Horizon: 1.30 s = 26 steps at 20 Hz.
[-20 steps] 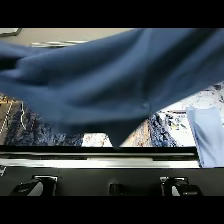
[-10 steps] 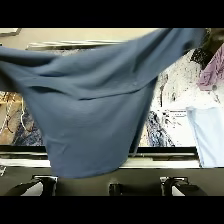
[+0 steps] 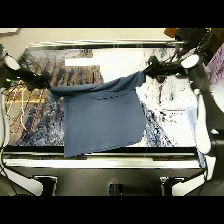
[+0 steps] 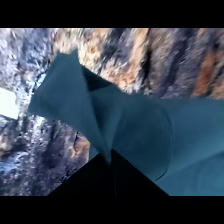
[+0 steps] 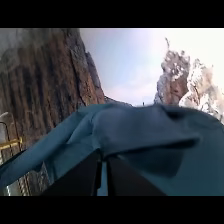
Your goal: Fold the clothes and pants, and hang the long-sleeved shirts on hangers.
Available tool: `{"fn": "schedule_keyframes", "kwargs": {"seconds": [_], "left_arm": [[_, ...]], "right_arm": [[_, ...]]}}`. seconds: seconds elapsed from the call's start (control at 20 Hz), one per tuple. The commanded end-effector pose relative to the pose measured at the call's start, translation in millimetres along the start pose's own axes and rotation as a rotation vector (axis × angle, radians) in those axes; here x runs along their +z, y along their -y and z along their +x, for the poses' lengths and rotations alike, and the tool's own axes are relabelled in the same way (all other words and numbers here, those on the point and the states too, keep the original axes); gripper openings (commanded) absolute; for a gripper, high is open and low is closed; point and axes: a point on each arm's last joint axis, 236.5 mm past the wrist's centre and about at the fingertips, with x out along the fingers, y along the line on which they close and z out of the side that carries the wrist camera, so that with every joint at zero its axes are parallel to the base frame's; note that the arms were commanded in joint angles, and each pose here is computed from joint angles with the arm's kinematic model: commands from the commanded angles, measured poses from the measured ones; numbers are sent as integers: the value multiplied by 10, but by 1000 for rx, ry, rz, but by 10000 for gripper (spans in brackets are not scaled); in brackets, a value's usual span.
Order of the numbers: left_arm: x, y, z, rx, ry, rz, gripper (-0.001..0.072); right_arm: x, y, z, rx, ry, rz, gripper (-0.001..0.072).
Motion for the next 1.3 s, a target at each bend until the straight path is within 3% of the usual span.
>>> {"fn": "schedule_keyframes", "kwargs": {"seconds": [0.0,0.05,0.2,0.3,0.35,0.55,0.65,0.9,1.1,1.15,1.25], "left_arm": [[-270,-66,655,22,-142,-10,13],[-286,-58,681,23,-147,-7,13],[-270,-50,652,21,-140,-6,13],[-263,-52,605,20,-137,-3,13],[-259,-50,577,19,-135,5,13],[-278,-28,470,17,-138,27,13],[-327,-39,452,22,-158,28,13],[-443,-70,429,34,-209,28,14],[-480,-80,420,38,-225,29,14],[-480,-80,420,38,-225,29,13],[-480,-80,422,38,-225,29,14]], "right_arm": [[-211,428,453,-22,-124,109,187],[-238,452,455,-29,-136,108,230],[-312,456,269,-42,-185,71,558],[-371,686,-90,-149,-242,14,567],[-406,874,-322,-234,-276,-30,621],[-548,1427,-1198,-477,-339,-117,640],[-875,1583,-1269,-489,-368,-72,661],[-2167,1755,-904,-340,-499,94,661],[-2718,1757,-649,-335,-536,60,655],[-2758,1750,-590,-349,-530,38,648],[-2751,1858,-533,-435,-490,20,562]]}}
